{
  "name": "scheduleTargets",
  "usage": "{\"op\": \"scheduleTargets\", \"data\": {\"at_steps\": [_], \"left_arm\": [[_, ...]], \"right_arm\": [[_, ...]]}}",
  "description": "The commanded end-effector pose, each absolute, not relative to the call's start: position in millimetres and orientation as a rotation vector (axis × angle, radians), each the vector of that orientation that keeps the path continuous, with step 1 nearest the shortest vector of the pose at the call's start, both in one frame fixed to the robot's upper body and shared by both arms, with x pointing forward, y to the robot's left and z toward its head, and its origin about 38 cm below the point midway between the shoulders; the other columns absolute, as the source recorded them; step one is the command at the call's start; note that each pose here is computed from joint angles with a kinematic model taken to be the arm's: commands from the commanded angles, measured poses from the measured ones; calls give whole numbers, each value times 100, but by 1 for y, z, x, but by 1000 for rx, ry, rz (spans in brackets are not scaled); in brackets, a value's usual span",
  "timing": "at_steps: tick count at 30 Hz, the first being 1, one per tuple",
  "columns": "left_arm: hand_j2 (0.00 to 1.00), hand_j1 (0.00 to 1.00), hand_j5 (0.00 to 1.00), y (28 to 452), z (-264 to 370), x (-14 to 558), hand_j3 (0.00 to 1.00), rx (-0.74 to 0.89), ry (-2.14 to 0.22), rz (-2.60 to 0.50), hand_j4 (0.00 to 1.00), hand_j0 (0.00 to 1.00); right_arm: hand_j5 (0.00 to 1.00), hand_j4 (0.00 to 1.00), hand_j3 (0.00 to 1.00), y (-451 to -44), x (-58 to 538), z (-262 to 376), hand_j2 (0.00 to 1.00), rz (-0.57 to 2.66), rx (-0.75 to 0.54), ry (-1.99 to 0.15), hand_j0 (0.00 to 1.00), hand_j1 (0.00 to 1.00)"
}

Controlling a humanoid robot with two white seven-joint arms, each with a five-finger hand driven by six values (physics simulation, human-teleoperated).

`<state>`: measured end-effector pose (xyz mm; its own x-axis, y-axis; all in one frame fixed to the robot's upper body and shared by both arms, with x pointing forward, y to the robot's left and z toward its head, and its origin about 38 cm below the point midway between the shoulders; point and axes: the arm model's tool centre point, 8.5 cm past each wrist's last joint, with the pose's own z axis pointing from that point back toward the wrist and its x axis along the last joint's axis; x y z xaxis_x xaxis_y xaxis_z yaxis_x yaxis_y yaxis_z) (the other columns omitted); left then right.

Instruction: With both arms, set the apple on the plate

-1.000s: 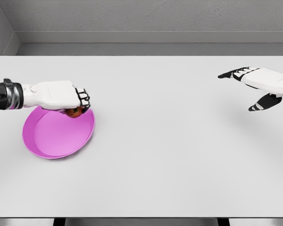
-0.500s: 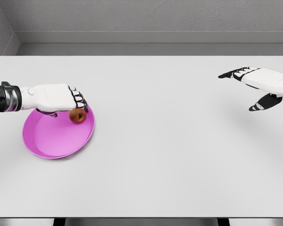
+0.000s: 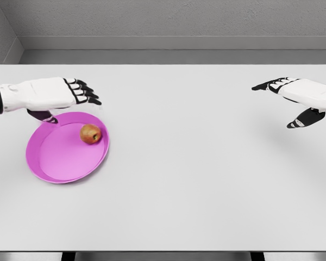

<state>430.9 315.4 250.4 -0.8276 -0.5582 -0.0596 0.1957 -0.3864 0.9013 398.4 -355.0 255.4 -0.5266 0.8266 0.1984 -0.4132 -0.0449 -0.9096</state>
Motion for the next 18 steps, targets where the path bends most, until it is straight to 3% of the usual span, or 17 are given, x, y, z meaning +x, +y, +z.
{"op": "scheduleTargets", "data": {"at_steps": [1, 18], "left_arm": [[100, 100, 100, 323, 261, 435, 100, 472, -1442, -2140, 100, 100], [100, 100, 100, 342, 248, 436, 100, 473, -1404, -2084, 100, 100]], "right_arm": [[100, 100, 100, -355, 398, 256, 100, 1722, -484, -1309, 100, 100], [100, 100, 100, -355, 398, 256, 100, 1721, -481, -1312, 100, 100]]}}
